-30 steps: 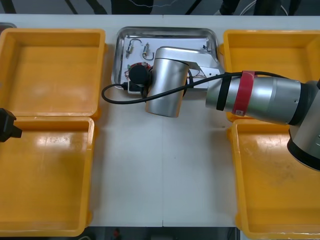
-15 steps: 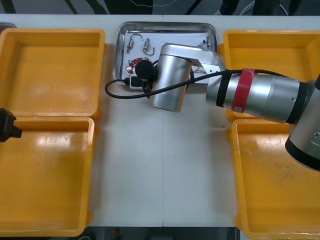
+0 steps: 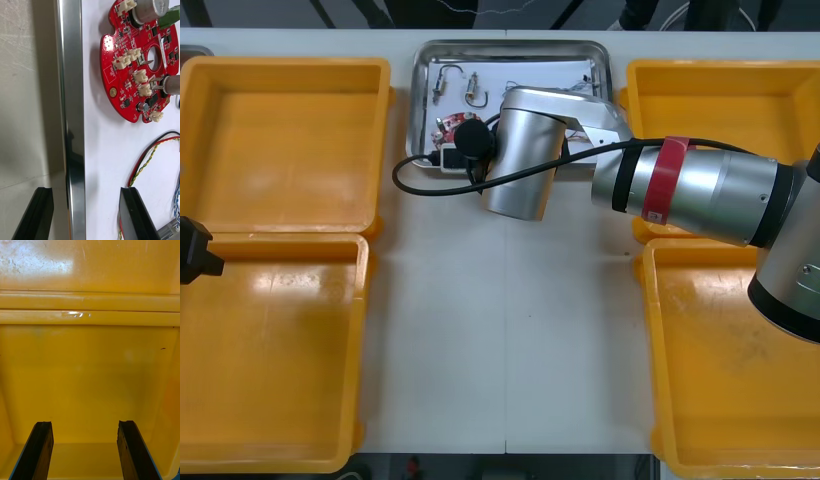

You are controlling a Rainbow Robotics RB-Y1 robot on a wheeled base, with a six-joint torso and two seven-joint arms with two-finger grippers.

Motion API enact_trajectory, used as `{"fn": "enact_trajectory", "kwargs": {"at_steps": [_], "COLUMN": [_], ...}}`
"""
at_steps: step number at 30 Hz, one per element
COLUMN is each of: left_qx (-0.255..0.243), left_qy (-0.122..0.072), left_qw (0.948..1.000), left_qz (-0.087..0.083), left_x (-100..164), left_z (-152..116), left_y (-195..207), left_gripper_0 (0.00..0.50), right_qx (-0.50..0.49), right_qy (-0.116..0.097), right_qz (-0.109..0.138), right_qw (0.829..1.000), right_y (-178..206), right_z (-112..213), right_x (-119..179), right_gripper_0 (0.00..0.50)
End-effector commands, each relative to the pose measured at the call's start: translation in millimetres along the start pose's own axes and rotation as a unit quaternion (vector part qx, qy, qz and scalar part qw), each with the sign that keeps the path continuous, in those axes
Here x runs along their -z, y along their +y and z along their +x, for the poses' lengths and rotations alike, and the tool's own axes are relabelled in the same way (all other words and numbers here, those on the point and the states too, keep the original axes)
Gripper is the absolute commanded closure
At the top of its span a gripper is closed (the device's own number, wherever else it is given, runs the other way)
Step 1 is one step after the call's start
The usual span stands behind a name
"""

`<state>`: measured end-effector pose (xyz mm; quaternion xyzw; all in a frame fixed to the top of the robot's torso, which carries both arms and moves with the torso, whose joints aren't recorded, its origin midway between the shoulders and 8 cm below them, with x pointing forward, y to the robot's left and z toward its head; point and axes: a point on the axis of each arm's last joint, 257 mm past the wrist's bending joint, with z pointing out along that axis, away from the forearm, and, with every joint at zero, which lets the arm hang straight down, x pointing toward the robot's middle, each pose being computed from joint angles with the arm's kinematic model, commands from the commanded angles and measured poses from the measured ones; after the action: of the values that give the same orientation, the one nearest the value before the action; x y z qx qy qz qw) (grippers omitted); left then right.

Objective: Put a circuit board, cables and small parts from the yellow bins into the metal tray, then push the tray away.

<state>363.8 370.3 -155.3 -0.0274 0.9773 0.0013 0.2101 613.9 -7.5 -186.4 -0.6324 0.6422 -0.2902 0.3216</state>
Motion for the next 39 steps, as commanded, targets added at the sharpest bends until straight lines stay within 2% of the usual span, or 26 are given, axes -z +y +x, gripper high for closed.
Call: {"fn": "enact_trajectory", "kwargs": {"at_steps": [1, 8, 14, 23, 28, 33, 36, 39], "left_qx": [-0.028, -0.028, -0.028, -0.028, -0.028, -0.028, -0.028, -0.028], "left_qy": [-0.013, -0.013, -0.013, -0.013, -0.013, -0.013, -0.013, -0.013], "left_qw": [0.9991, 0.9991, 0.9991, 0.9991, 0.9991, 0.9991, 0.9991, 0.9991], "left_qz": [-0.03, -0.03, -0.03, -0.03, -0.03, -0.03, -0.03, -0.03], "left_x": [14, 14, 14, 14, 14, 14, 14, 14], "left_z": [-3, -3, -3, -3, -3, -3, -3, -3], "left_y": [18, 18, 18, 18, 18, 18, 18, 18], "left_gripper_0": [0.0, 0.0, 0.0, 0.0, 0.0, 0.0, 0.0, 0.0], "right_qx": [0.013, -0.038, -0.074, -0.162, -0.214, -0.299, -0.345, -0.389], "right_qy": [-0.034, -0.032, -0.026, -0.007, 0.008, -0.015, -0.016, -0.009], "right_qz": [0.026, -0.027, -0.063, -0.138, -0.187, -0.201, -0.189, -0.172], "right_qw": [0.999, 0.998, 0.995, 0.977, 0.959, 0.933, 0.919, 0.905], "right_y": [-38, -21, -6, 29, 50, 53, 55, 59], "right_z": [-36, -39, -32, 14, 54, 68, 80, 95], "right_x": [25, 53, 82, 132, 154, 170, 176, 180], "right_gripper_0": [0.0, 0.0, 0.0, 0.0, 0.0, 0.0, 0.0, 0.0]}}
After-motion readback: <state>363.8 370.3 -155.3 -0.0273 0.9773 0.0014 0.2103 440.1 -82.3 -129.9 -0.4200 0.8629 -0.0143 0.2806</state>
